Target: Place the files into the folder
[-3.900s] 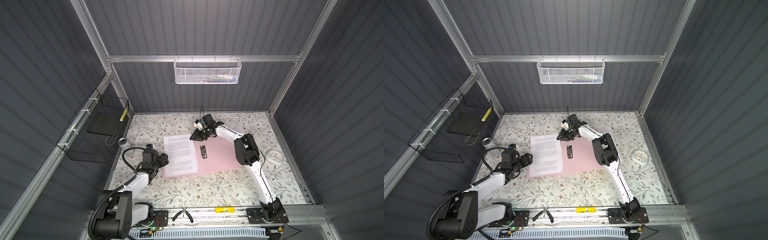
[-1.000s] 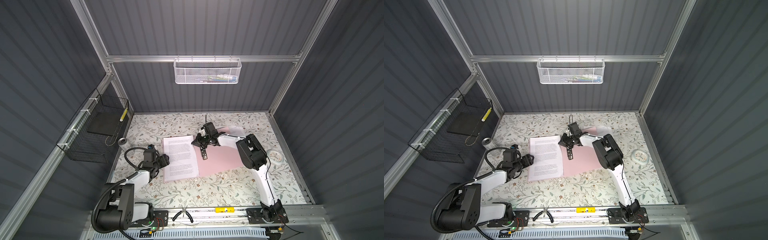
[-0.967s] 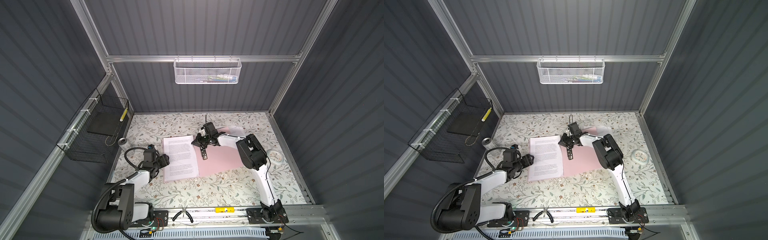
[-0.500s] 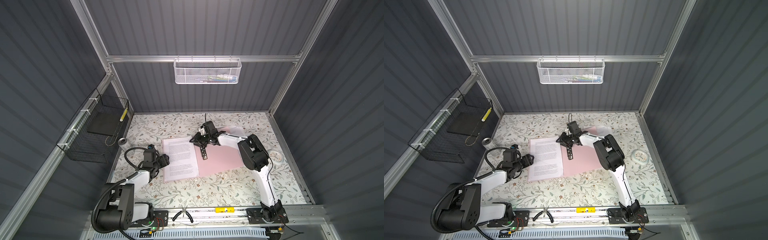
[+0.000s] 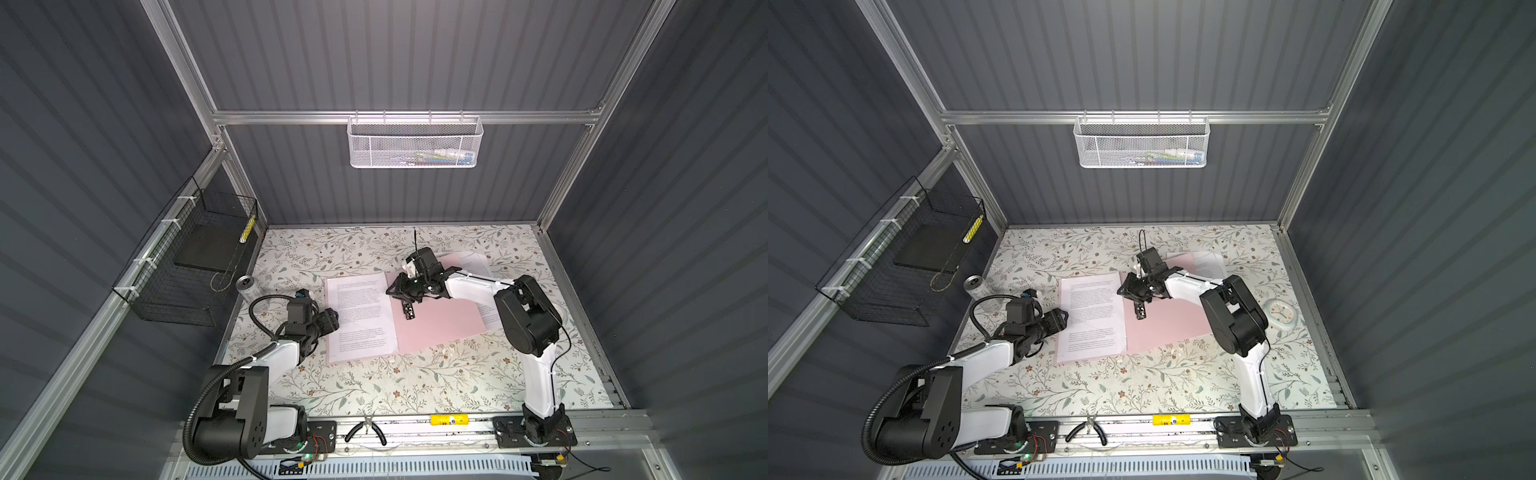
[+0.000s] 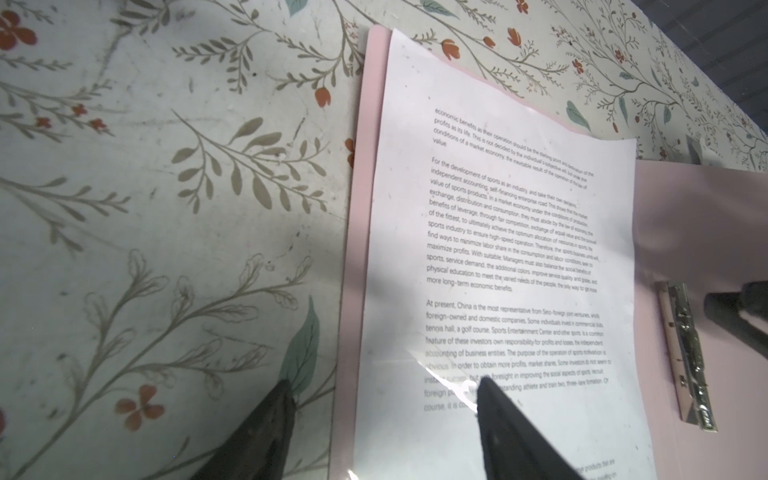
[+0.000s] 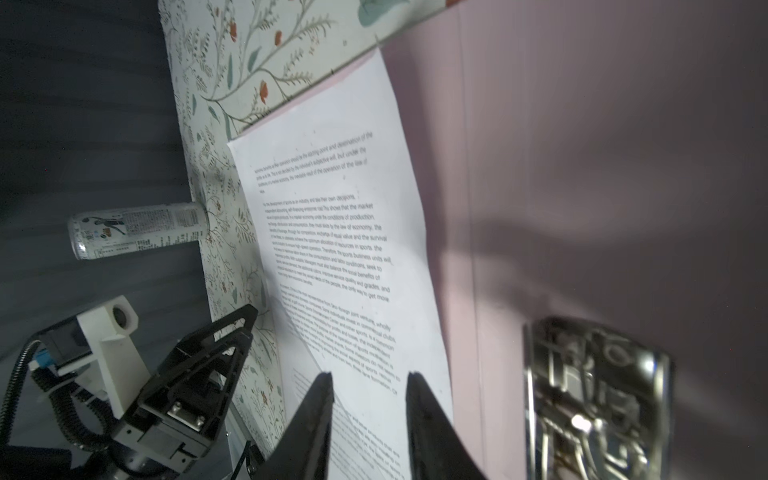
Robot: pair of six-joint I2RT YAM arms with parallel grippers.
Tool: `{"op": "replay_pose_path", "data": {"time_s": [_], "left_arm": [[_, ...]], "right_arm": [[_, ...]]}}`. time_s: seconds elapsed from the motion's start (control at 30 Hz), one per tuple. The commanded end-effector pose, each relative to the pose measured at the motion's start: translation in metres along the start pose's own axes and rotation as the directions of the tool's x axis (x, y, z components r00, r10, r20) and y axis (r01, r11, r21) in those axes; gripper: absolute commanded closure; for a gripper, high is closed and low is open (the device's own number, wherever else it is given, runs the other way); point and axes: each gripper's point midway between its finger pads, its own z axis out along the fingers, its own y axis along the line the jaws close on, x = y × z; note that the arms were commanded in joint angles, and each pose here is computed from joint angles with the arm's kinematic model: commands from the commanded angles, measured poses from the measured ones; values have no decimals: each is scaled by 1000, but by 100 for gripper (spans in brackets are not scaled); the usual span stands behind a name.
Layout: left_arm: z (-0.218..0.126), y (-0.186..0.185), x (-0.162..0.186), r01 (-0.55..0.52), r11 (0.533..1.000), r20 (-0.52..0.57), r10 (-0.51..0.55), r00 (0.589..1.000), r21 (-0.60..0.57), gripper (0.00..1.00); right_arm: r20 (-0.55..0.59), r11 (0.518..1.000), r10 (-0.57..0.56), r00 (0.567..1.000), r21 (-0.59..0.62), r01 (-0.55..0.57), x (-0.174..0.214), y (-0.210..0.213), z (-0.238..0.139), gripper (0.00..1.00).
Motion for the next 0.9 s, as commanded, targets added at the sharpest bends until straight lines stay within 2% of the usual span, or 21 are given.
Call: {"op": "replay_pose_path", "data": {"time_s": [0.0, 0.87], "left_arm": [[1, -8, -12, -9, 1000, 14, 8, 1000, 28, 30], [9, -12, -10, -14, 999, -18, 15, 1000, 51, 30]], "right_arm": [[-32, 999, 8, 999, 35, -7, 15, -15, 6, 68], [-124, 998, 6, 992, 58, 1, 40, -20, 36, 69]]}}
